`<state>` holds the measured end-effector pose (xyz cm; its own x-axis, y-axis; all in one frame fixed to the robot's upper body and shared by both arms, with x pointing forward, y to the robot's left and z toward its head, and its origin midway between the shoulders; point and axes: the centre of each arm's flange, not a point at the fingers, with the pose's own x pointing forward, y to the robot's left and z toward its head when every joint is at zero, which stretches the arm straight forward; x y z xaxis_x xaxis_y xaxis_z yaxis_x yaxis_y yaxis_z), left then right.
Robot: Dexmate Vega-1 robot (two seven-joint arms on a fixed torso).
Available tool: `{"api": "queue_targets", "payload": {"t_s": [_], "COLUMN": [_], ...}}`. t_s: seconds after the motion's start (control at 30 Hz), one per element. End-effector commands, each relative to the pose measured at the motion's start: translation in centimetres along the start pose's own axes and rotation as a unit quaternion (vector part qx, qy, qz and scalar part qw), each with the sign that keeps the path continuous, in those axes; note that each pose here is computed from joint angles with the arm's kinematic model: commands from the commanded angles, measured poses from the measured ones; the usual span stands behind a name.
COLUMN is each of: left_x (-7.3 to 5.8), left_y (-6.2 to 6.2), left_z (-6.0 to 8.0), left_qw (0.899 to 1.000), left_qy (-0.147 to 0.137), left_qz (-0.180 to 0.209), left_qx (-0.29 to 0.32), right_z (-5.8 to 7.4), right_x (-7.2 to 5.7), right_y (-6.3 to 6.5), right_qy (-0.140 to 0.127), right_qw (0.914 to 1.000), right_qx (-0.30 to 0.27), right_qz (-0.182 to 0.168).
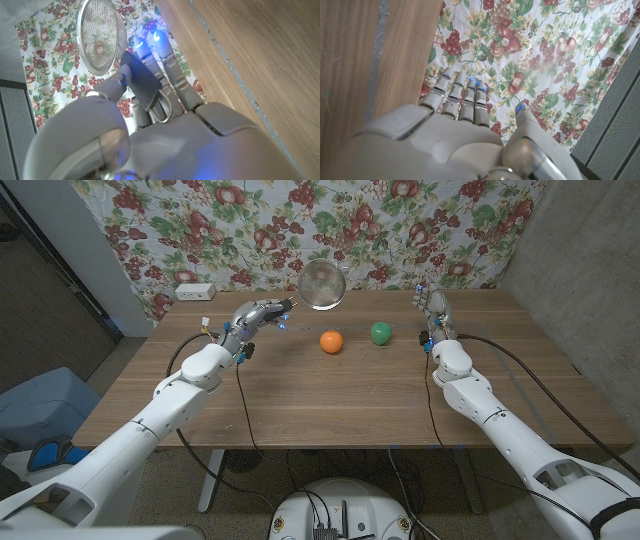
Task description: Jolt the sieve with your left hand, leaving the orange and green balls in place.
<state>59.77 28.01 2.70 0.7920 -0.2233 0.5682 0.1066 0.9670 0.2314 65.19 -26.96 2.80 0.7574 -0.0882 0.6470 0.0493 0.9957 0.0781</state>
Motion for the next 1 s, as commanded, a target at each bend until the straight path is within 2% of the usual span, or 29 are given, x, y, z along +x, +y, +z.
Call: {"api": "queue_targets", "payload": {"t_s": [0.03, 0.4, 0.73, 0.9, 1.0], "left_x": [-0.7, -1.3, -1.6, -1.7, -1.7], "left_y": [-0.1, -0.3, -0.5, -0.6, -0.6], "left_z": [-0.2, -0.5, -0.7, -0.7, -0.7], "left_qw": [0.998, 0.988, 0.973, 0.967, 0.966], "left_qy": [0.043, 0.103, 0.167, 0.189, 0.191], "left_qz": [0.053, 0.108, 0.157, 0.17, 0.169], "left_qx": [-0.004, -0.024, -0.031, -0.032, -0.034], "right_z": [-0.1, -0.1, 0.0, 0.0, -0.1], "right_x": [-0.2, -0.3, -0.1, 0.0, 0.1], "right_y": [-0.4, -0.8, -0.9, -0.9, -1.0], "right_qy": [0.0, 0.0, -0.001, -0.001, -0.001], "right_qw": [1.0, 1.0, 1.0, 1.0, 1.0], "right_qx": [0.002, 0.004, 0.003, 0.004, 0.004], "right_qz": [-0.001, -0.004, -0.004, -0.003, -0.002]}}
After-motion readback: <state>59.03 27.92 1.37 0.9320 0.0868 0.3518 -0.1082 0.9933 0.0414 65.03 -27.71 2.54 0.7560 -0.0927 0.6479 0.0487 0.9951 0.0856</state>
